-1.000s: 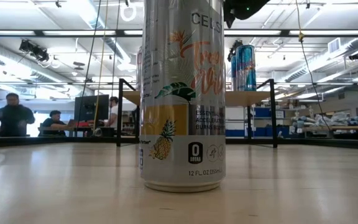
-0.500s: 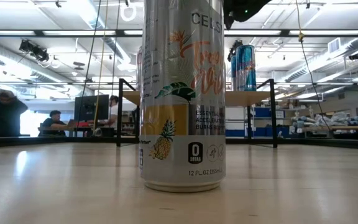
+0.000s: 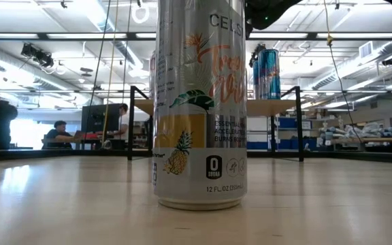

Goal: Place canned beverage on shelf
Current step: Put the red soda can aligned with the other red soda can on the shelf

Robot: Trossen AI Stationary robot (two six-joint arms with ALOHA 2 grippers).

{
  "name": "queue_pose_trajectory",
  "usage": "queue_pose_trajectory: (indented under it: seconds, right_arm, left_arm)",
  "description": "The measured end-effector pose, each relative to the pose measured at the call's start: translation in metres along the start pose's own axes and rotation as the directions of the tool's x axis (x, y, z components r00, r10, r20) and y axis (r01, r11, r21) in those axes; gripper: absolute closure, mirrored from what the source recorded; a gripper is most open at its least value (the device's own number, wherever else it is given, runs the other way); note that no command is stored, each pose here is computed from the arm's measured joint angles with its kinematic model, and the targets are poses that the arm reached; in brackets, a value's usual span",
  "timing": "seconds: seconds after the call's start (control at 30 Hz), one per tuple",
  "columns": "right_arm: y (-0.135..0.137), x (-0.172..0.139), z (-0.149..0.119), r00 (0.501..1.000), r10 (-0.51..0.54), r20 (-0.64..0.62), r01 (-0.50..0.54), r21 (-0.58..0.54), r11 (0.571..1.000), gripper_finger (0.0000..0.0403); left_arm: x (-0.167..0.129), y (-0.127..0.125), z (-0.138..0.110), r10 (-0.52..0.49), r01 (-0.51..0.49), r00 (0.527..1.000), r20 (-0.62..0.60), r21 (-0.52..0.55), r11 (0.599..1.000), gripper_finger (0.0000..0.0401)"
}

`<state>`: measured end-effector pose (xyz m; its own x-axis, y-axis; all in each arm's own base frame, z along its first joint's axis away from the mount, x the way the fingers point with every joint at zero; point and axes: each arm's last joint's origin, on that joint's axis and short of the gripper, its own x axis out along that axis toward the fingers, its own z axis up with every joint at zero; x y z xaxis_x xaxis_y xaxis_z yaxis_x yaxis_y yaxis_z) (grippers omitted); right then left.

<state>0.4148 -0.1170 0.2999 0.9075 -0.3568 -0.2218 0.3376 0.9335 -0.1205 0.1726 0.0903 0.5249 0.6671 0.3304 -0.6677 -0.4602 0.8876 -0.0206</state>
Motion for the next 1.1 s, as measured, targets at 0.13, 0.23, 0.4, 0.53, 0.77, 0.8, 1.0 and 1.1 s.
queue_pose_trajectory:
  seconds: [0.13,0.23,0.4,0.53,0.77,0.8,1.0,1.1]
  right_arm:
    - [0.0,0.0,0.0,1.0,0.0,0.002,0.0,0.0,1.0,0.0085]
    - [0.0,0.0,0.0,1.0,0.001,0.0,-0.001,0.001,1.0,0.0106]
    - [0.0,-0.001,0.001,1.0,0.004,0.003,-0.004,0.006,1.0,0.013]
    - [-0.002,-0.003,0.002,1.0,0.004,-0.01,-0.004,0.005,1.0,0.0134]
    - [-0.011,-0.007,0.004,0.999,-0.016,-0.03,0.017,0.031,0.999,0.0135]
    - [-0.011,-0.007,0.003,0.999,-0.019,-0.033,0.02,0.031,0.999,0.0135]
    - [-0.011,-0.01,0.004,0.998,-0.021,-0.053,0.022,0.028,0.999,0.0135]
    - [-0.012,-0.016,0.006,0.997,-0.028,-0.076,0.031,0.032,0.999,0.0135]
  left_arm:
    - [0.0,0.0,0.0,0.0,0.0,1.0,0.0,0.0,1.0,0.0007]
    - [0.0,0.0,0.0,0.0,0.0,1.0,-0.001,0.0,1.0,0.0007]
    - [0.0,0.0,0.0,0.0,0.0,1.0,0.0,0.0,1.0,0.0007]
    - [0.0,0.0,0.0,0.0,0.0,1.0,0.0,0.0,1.0,0.0007]
    - [0.0,0.0,0.0,0.0,0.0,1.0,0.0,0.0,1.0,0.0007]
    - [0.0,0.0,0.0,0.0,0.0,1.0,-0.001,-0.001,1.0,0.0007]
    - [0.0,0.0,0.0,0.0,0.0,1.0,0.0,-0.002,1.0,0.0007]
    - [0.0,0.0,0.0,0.0,0.0,1.0,0.0,-0.001,1.0,0.0007]
